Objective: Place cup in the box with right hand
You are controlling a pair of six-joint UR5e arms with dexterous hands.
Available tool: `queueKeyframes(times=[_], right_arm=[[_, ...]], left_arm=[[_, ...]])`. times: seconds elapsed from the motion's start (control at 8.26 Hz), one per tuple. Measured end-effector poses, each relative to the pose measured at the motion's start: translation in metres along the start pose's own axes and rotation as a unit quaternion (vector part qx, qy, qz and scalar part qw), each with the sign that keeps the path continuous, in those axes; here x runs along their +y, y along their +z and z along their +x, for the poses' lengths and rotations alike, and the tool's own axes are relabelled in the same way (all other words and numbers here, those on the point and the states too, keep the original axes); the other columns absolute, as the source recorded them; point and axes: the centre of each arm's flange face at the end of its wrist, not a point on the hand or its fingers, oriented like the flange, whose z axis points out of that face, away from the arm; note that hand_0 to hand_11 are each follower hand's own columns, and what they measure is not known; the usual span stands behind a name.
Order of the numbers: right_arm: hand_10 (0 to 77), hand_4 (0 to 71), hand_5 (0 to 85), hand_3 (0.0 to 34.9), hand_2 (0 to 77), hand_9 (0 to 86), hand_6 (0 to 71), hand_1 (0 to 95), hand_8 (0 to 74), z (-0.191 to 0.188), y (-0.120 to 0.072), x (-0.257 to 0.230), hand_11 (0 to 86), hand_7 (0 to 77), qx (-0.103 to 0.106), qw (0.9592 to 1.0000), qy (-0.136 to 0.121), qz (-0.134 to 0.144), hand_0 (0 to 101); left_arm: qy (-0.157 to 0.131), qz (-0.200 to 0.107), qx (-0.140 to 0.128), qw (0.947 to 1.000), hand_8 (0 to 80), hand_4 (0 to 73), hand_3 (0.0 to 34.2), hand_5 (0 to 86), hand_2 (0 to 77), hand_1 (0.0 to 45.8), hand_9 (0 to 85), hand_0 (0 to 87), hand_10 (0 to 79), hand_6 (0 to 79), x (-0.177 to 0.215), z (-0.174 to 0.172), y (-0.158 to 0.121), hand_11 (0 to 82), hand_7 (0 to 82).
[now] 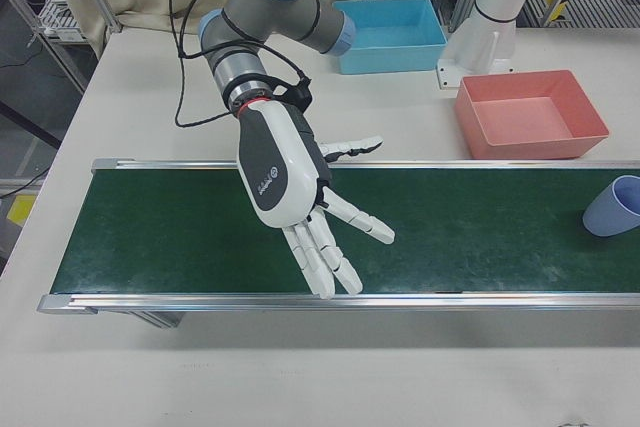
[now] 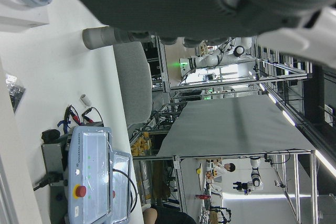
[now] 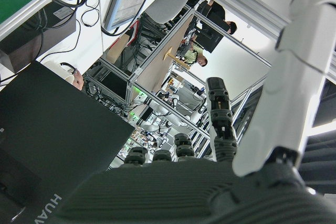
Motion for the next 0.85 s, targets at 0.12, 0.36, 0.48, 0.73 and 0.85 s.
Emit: queueKeyframes(times=[0.12, 0.36, 0.48, 0.73, 0.85], right_arm=[[2.2, 21.3, 4.9, 0.0, 1.1, 1.1, 4.4, 12.5, 1.1, 0.016, 0.005, 0.010, 5.4, 11.4, -0.004, 1.0000, 0.002, -0.001, 53], [2.2, 21.8, 4.9, 0.0, 0.5, 1.1, 3.8, 10.4, 0.5, 0.053, 0.015, 0.023, 4.4, 12.5, -0.025, 0.9995, 0.013, 0.013, 52], [2.2, 24.0, 4.9, 0.0, 0.5, 1.1, 3.8, 10.4, 0.5, 0.070, 0.021, 0.020, 5.4, 14.2, -0.041, 0.9987, 0.019, 0.022, 52], [2.2, 24.0, 4.9, 0.0, 0.5, 1.1, 3.8, 10.4, 0.5, 0.088, 0.023, 0.006, 5.4, 14.2, -0.055, 0.9974, 0.025, 0.040, 52], [3.3, 30.0, 5.5, 0.0, 0.5, 2.7, 6.5, 18.5, 0.5, 0.091, 0.021, -0.001, 3.8, 19.6, -0.054, 0.9969, 0.034, 0.045, 54]], left_arm=[[0.000, 0.000, 0.000, 1.0000, 0.0, 0.0, 0.0, 0.0, 0.5, 0.5, 0.5, 0.0, 0.0, 0.0, 0.000, 0.000, 0.000, 0.0, 0.0], [0.000, 0.000, 0.000, 1.0000, 0.0, 0.0, 0.0, 0.0, 0.5, 0.5, 0.5, 0.0, 0.0, 0.0, 0.000, 0.000, 0.000, 0.0, 0.0], [0.000, 0.000, 0.000, 1.0000, 0.0, 0.0, 0.0, 0.0, 0.5, 0.5, 0.5, 0.0, 0.0, 0.0, 0.000, 0.000, 0.000, 0.0, 0.0], [-0.001, 0.000, 0.000, 1.0000, 0.0, 0.0, 0.0, 0.0, 0.5, 0.5, 0.5, 0.0, 0.0, 0.0, 0.000, 0.000, 0.000, 0.0, 0.0], [-0.001, 0.000, 0.000, 1.0000, 0.0, 0.0, 0.0, 0.0, 0.5, 0.5, 0.5, 0.0, 0.0, 0.0, 0.000, 0.000, 0.000, 0.0, 0.0]])
